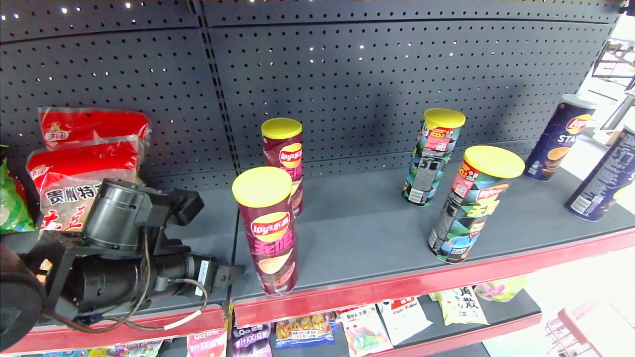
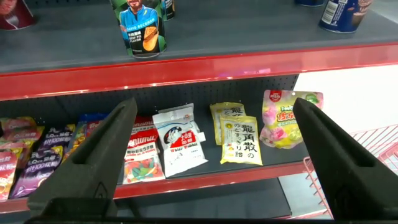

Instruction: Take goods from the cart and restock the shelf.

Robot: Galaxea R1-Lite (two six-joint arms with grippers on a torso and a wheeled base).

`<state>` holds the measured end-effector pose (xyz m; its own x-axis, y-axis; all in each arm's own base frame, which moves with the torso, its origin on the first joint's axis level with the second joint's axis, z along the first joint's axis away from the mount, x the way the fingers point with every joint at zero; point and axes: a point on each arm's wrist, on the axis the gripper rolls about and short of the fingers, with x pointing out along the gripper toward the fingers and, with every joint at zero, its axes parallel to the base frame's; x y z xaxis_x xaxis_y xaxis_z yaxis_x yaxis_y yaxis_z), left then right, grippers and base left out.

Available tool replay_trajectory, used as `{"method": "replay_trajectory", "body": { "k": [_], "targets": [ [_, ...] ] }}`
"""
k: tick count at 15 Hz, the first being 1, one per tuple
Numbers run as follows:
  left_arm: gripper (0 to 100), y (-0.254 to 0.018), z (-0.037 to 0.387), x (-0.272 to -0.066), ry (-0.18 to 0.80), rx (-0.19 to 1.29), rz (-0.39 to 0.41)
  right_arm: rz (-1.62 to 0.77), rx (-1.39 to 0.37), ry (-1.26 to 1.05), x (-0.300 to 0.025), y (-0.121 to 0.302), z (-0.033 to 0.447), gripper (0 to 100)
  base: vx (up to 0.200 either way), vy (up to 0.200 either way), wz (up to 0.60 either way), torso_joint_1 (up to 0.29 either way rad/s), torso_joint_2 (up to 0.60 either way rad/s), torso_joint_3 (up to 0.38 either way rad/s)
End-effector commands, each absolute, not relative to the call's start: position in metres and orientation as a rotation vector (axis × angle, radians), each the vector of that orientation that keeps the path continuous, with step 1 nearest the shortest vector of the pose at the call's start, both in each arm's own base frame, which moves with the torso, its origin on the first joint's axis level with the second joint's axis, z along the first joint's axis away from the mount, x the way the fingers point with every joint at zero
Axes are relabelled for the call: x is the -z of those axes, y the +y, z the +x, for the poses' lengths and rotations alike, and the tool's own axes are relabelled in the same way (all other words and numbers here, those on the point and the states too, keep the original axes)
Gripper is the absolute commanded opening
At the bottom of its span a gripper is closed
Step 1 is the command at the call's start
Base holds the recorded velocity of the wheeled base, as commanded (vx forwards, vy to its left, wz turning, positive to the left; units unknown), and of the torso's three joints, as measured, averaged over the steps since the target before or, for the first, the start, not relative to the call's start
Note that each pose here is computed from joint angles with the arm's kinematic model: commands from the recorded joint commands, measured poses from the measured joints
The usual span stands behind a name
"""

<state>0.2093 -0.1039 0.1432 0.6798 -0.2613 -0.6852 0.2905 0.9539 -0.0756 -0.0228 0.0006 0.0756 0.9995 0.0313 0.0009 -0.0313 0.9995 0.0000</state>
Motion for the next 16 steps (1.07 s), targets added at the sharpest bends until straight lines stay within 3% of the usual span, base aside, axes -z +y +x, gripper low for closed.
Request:
{"method": "replay_trajectory", "body": {
  "k": [1, 16],
  "targets": [
    [100, -0.107, 0.215, -0.135, 0.789, 0.306, 0.05, 0.0, -0.032, -0.002, -0.076, 0.001, -0.023, 100, 0.0, 0.0, 0.0, 0.0, 0.0, 0.0],
    [100, -0.121, 0.225, -0.134, 0.763, 0.326, 0.063, -0.002, -0.032, -0.002, -0.076, 0.001, -0.023, 100, 0.0, 0.0, 0.0, 0.0, 0.0, 0.0]
  ]
}}
